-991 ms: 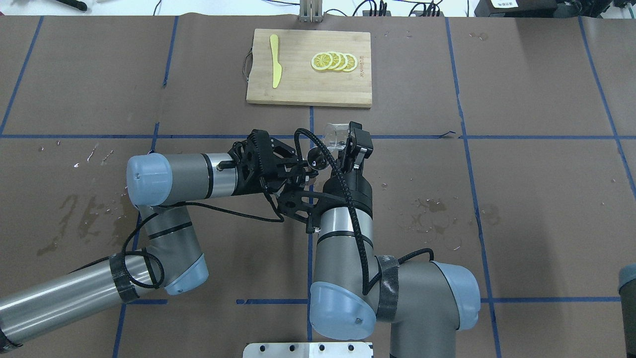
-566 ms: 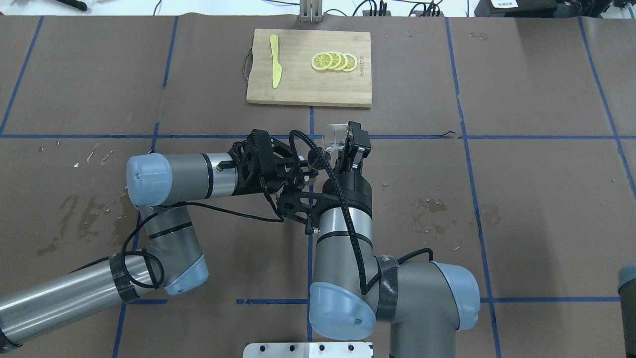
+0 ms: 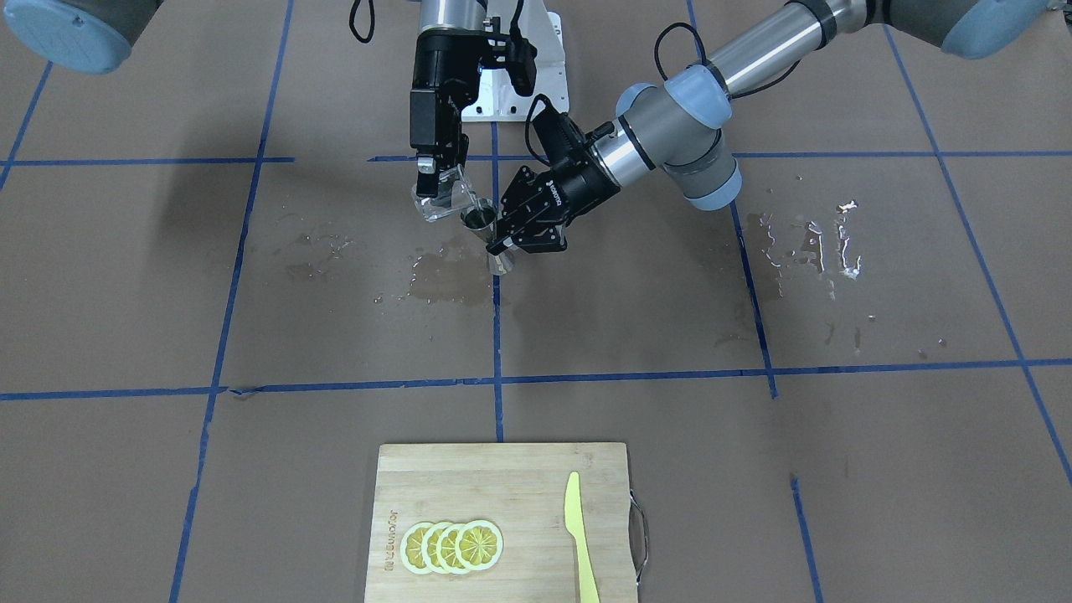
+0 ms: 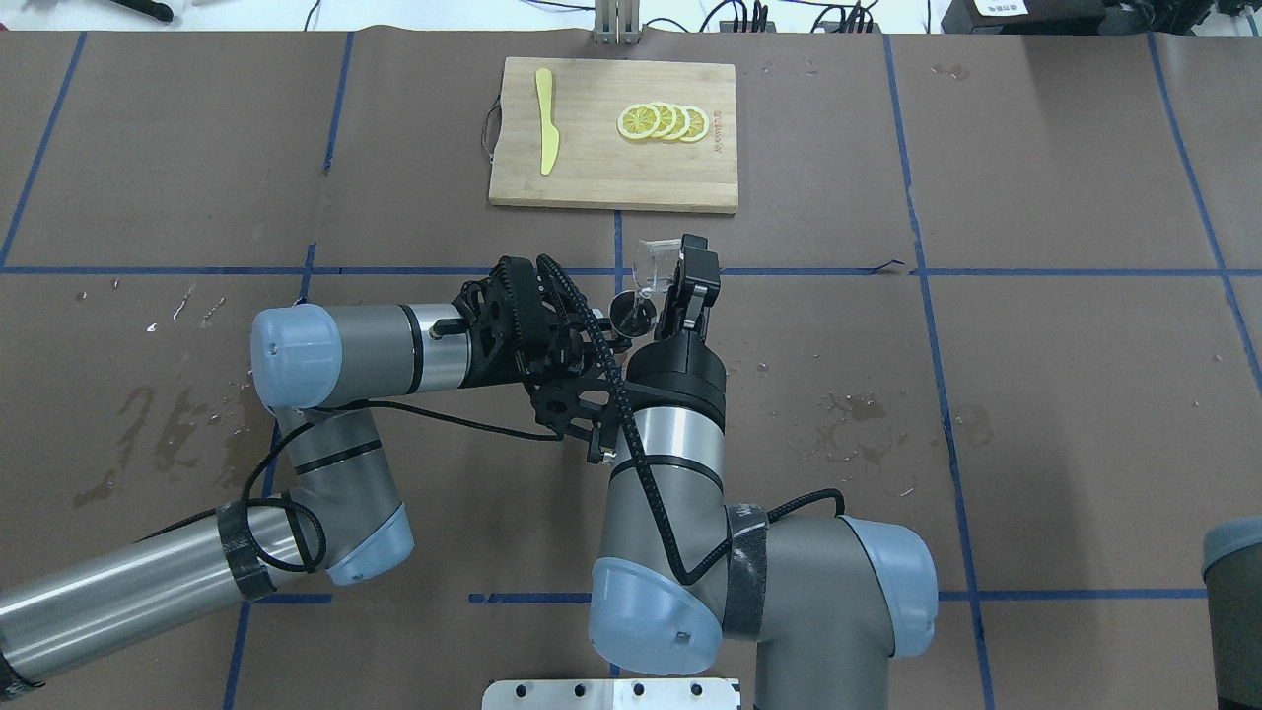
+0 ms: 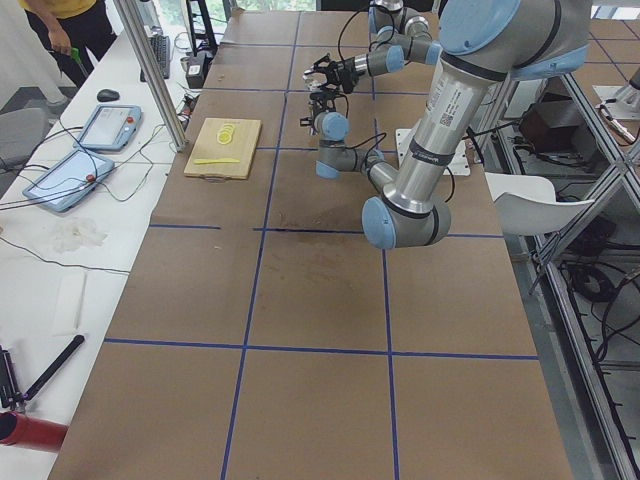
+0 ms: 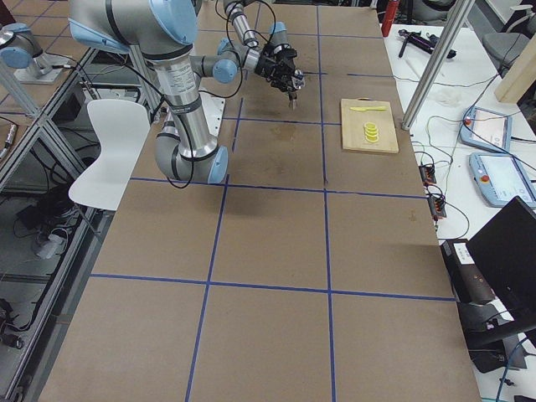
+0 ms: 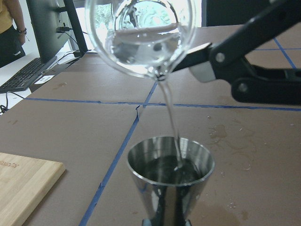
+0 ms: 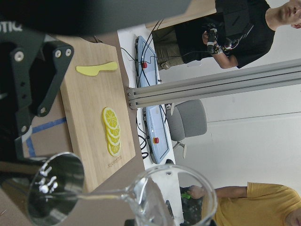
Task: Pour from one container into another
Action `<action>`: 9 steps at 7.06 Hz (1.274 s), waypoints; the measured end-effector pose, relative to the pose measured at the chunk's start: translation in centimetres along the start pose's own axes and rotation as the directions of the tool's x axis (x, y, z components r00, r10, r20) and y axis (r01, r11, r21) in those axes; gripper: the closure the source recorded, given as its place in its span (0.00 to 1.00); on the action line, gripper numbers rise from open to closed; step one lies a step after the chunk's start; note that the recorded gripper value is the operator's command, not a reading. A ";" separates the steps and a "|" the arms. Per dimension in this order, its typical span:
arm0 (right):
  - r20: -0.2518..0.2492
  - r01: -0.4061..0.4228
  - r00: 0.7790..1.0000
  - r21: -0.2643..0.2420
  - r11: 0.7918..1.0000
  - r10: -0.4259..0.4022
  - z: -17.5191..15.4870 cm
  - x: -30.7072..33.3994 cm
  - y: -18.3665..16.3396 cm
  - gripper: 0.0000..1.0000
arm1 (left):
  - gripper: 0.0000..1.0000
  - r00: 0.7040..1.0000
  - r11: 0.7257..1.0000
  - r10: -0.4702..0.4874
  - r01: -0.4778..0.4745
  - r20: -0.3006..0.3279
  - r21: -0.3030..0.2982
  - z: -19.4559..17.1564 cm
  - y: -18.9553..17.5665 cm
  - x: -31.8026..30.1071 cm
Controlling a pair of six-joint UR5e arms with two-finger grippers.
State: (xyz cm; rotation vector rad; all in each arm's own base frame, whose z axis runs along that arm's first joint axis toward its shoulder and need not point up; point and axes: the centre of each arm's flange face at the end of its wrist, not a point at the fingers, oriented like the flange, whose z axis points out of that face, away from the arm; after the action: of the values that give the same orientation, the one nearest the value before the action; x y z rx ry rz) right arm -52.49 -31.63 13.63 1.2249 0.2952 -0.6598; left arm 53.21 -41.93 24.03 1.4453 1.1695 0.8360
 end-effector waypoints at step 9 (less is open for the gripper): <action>0.006 -0.037 0.999 0.007 0.999 0.037 0.2 0.3 -0.4 1.00 | 1.00 1.000 1.000 0.000 0.000 0.000 0.001 0.0 -0.1 0.0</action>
State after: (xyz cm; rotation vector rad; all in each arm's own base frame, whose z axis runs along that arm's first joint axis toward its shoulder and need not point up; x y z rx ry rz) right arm -52.53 -31.96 13.19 1.2326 0.2648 -0.6333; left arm 53.18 -41.91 23.96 1.4466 1.1703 0.8357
